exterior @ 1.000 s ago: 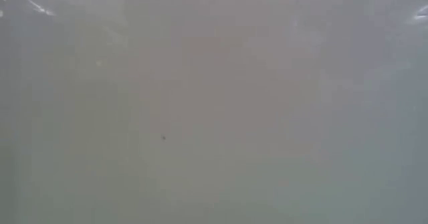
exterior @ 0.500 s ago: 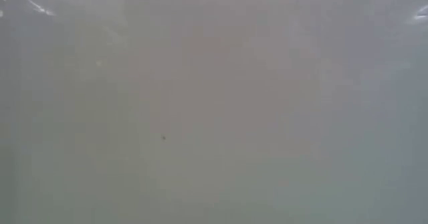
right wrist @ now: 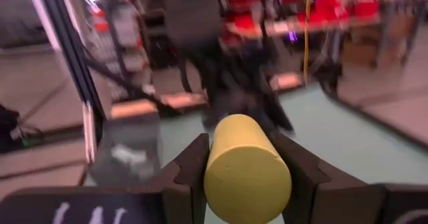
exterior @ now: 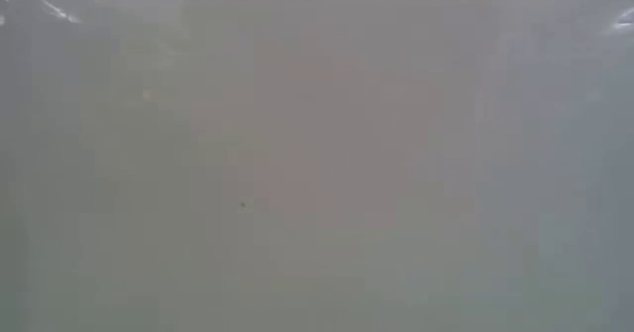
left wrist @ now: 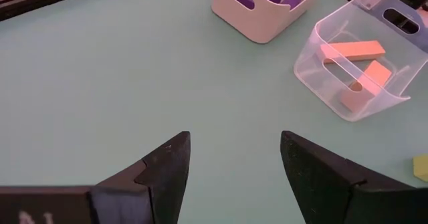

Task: Sort & place blocks by color
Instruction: Put the right green block into the white bin

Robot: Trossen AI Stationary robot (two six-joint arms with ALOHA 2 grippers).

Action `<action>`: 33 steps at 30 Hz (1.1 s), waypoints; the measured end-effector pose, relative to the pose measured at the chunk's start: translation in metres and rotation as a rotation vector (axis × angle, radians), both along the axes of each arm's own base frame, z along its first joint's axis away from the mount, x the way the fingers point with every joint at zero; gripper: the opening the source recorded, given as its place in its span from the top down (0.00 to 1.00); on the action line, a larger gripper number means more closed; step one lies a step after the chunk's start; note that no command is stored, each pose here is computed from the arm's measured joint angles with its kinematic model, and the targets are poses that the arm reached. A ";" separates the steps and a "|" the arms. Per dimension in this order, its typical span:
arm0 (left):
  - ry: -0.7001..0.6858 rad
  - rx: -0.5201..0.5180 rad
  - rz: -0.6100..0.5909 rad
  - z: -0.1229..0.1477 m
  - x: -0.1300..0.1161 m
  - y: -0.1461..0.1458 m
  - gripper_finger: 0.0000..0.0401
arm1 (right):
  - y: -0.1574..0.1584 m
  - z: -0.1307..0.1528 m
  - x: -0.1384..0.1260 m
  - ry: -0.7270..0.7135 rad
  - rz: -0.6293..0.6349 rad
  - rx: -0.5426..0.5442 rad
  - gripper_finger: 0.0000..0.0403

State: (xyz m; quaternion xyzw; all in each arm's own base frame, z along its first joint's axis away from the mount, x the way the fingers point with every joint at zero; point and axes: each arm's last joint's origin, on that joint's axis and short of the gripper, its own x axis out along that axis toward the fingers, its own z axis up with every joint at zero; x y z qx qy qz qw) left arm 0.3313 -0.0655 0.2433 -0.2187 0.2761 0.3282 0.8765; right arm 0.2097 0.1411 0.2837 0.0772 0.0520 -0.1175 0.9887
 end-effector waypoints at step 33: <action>-0.063 -0.033 0.005 0.003 0.004 -0.002 0.42 | 0.014 -0.058 0.064 0.032 0.265 0.429 0.72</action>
